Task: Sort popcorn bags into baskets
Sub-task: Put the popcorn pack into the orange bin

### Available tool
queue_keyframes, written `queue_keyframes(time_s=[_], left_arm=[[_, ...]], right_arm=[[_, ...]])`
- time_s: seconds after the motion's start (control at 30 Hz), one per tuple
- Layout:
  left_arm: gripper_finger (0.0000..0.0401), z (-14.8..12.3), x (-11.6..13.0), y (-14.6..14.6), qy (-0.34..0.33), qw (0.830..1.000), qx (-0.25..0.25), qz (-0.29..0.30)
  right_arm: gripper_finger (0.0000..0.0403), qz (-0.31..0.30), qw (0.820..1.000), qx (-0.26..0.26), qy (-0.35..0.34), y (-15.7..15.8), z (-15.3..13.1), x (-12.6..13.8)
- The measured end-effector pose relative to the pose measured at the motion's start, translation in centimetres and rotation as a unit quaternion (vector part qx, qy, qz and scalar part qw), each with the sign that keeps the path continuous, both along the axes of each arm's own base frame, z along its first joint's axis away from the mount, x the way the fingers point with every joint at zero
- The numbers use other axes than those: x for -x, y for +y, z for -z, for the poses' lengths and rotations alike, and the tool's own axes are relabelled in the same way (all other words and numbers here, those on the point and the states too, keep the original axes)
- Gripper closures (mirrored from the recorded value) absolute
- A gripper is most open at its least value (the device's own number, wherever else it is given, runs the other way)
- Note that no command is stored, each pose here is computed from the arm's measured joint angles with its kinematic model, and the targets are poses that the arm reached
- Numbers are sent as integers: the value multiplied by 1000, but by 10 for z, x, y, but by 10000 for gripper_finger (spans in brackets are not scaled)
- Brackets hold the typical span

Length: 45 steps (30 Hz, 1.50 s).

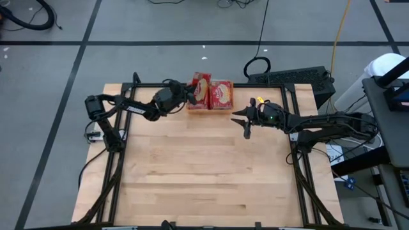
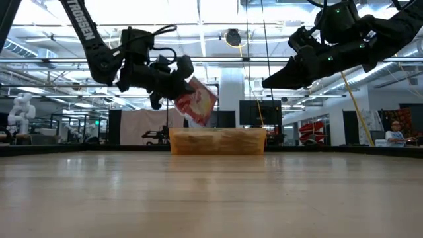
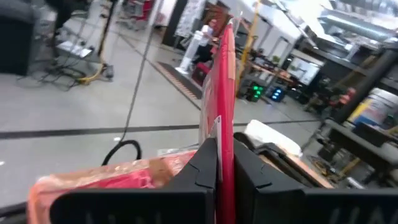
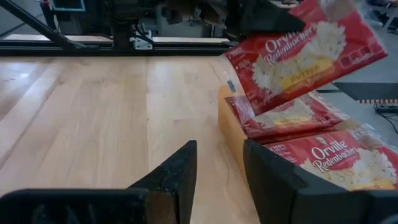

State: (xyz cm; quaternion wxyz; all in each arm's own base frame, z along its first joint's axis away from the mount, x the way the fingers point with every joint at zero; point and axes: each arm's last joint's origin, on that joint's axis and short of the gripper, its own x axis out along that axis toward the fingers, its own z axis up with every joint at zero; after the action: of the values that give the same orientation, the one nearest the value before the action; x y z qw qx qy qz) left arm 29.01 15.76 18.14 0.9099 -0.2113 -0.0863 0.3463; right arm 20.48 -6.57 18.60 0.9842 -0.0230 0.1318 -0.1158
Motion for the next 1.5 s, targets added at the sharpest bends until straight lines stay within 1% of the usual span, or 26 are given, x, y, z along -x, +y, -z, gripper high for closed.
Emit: queue_keyframes(time_s=[0.17, 0.23, 0.37, 0.57, 0.73, 0.9, 0.97, 1.03, 1.13, 1.2, 1.23, 1.3, 1.37, 1.47, 1.5], left_arm=[[347, 12, -1, 3, -1, 999, 29, -35], [340, 17, -1, 4, 3, 998, 40, -44], [337, 22, -2, 4, 8, 998, 47, -50], [335, 23, -2, 5, 15, 997, 45, -56], [334, 28, -1, 5, 48, 996, 46, -60], [334, 30, 0, 5, 60, 995, 49, -61], [334, 28, 0, 5, 59, 996, 43, -60], [334, 23, -1, 5, 56, 997, 23, -49], [334, 16, -4, 3, 60, 998, -2, 2], [334, 12, -11, 3, 82, 996, -13, 44], [334, 10, -15, 4, 98, 993, -6, 61], [334, 8, -26, 6, 146, 985, 26, 91], [334, 1, -38, 9, 206, 972, 47, 104], [334, -10, -51, 14, 296, 947, 55, 109], [334, -10, -51, 15, 322, 938, 60, 111]], right_arm=[[277, 0, 1000, 0, 1, 0, 0, 0], [277, 0, 1000, -1, 2, 0, 1, 0], [277, 0, 1000, -1, 4, 0, 1, 0], [277, 0, 1000, -1, 4, 0, 1, 0], [277, 0, 1000, -1, 4, 0, 1, 0], [277, 0, 1000, -2, 8, 0, 2, 0], [277, 0, 1000, -3, 10, 0, 2, 0], [277, 0, 1000, -4, 13, 0, 3, 1], [277, 0, 1000, -5, 16, 0, 4, 0], [277, 0, 1000, -6, 17, 0, 4, 0], [277, 0, 1000, -5, 17, 0, 4, 0], [277, 0, 1000, -5, 15, 0, 4, 0], [277, 4, 1000, -2, 15, 0, 4, 0], [277, 22, 1000, 4, 11, -1, 3, 0], [277, 24, 1000, 6, 10, -2, 2, 0]])
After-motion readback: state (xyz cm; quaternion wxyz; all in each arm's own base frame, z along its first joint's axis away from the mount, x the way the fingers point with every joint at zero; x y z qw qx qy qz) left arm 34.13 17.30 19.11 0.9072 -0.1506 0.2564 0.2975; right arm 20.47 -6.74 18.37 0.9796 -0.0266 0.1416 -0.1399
